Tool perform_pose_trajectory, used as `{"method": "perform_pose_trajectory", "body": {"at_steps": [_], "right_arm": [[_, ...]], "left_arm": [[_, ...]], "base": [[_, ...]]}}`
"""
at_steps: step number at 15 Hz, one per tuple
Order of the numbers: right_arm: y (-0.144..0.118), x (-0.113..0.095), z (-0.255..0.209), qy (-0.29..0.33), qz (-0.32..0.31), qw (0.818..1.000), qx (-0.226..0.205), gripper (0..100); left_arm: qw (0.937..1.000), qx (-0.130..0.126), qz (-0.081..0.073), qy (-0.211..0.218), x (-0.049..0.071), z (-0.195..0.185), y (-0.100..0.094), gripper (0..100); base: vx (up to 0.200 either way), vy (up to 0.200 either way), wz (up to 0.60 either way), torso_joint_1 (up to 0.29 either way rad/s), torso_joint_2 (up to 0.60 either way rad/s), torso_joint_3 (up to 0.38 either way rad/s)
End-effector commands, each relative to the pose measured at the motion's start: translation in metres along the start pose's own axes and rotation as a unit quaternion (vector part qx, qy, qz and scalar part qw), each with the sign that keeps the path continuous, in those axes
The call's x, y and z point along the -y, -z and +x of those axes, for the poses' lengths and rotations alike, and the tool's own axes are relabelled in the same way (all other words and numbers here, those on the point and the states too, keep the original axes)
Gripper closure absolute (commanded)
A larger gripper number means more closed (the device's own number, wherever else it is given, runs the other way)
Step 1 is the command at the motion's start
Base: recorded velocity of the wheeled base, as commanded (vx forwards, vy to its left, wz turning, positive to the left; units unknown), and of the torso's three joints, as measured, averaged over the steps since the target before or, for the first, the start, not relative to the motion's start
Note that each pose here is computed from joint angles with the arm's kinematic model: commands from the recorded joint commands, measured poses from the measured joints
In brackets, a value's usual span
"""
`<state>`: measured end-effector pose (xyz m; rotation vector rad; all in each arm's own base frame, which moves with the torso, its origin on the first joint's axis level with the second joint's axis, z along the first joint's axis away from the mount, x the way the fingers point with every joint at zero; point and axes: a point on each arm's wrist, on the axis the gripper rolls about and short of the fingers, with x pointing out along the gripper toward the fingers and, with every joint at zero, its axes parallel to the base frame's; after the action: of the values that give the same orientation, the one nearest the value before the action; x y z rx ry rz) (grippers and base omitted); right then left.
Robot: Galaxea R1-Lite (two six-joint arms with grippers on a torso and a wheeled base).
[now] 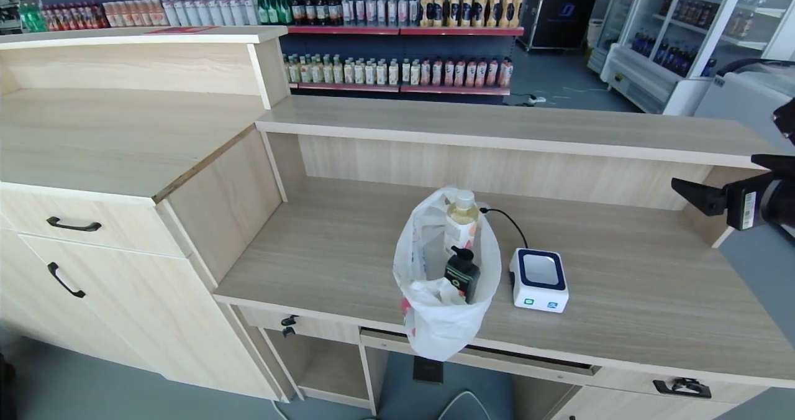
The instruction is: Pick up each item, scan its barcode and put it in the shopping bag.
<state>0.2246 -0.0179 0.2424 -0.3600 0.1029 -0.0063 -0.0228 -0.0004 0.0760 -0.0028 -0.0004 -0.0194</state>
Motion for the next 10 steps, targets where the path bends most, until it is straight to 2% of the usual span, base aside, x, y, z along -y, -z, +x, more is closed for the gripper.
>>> {"method": "perform_pose_trajectory", "body": {"at_steps": [1,5,6,9,10], "right_arm": [[0.012,-0.001,-0.023,0.012,0.048,0.999,-0.001,0],[0.047,-0.020,-0.079,0.007,0.072,0.997,-0.013,0],[0.056,-0.028,-0.097,-0.003,0.067,0.998,-0.006,0],[0.051,-0.039,-0.124,-0.034,0.046,0.997,0.049,0],[0.051,-0.039,-0.126,-0.029,0.035,0.998,0.053,0]], "left_arm": [[1.0000,0.001,0.000,0.000,0.000,0.000,0.000,0],[1.0000,0.001,0.000,0.000,0.000,0.000,0.000,0],[1.0000,0.001,0.000,0.000,0.000,0.000,0.000,0],[1.0000,0.001,0.000,0.000,0.000,0.000,0.000,0],[1.0000,0.001,0.000,0.000,0.000,0.000,0.000,0]], "base": [[0.000,0.000,0.00,-0.080,0.17,0.080],[0.000,0.000,0.00,-0.008,0.02,0.009],[0.000,0.000,0.00,0.000,0.00,0.000],[0.000,0.000,0.00,0.000,0.00,0.000],[0.000,0.000,-0.60,-0.002,0.00,0.002]]}}
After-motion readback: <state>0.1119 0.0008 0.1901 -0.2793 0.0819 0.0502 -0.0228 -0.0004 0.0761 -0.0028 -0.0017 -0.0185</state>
